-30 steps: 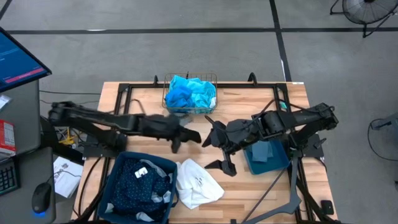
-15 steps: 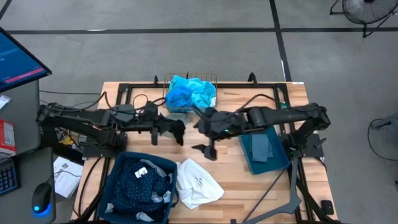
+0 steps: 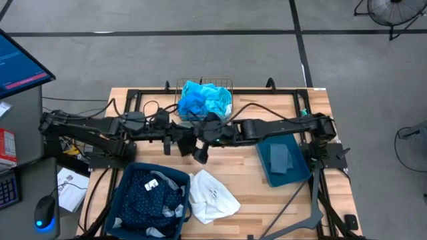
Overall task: Pick & Place Cloths
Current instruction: Put the black sock into the blue bin
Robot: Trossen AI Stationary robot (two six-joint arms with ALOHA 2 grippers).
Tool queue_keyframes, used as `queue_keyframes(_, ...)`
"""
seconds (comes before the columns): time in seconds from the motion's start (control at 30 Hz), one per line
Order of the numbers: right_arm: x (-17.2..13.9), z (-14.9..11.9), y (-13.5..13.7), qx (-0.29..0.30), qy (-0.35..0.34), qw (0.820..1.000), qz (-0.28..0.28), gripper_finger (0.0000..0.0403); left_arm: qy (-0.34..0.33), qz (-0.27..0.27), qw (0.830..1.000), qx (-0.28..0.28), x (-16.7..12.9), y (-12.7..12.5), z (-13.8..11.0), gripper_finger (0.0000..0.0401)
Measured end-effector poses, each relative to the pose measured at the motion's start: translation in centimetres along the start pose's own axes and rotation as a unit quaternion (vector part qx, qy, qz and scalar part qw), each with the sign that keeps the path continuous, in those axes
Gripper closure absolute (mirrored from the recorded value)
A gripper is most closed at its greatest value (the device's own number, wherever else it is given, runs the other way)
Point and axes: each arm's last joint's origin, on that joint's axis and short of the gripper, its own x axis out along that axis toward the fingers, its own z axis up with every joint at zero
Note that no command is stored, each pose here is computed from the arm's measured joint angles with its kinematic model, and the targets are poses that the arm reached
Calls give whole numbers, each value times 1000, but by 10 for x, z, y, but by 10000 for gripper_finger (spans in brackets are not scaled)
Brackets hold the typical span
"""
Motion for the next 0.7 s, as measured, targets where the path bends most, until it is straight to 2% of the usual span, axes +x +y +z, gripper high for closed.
queue_keyframes(0.1,0,1,-3,10,-15,999,-40,33,-1,0,1000,0,0,0,0,401)
queue_keyframes(0.2,-5,5,-4,12,-24,998,-53,79,-1,-1,1000,0,0,0,0,401)
queue_keyframes(0.3,-7,6,-4,12,-25,998,-51,171,-1,-1,1000,1,0,0,0,401)
queue_keyframes(0.43,-10,5,-5,9,-10,1000,-28,353,-2,-1,1000,1,0,0,0,401)
queue_keyframes(0.47,-11,6,-6,10,-10,1000,-25,376,-2,-1,1000,1,0,0,0,401)
queue_keyframes(0.6,-16,4,-9,23,9,999,-25,394,-3,-1,1000,1,-1,0,1,399)
queue_keyframes(0.7,-44,16,-16,27,14,999,-37,397,-7,-4,1000,-1,-2,-1,2,392)
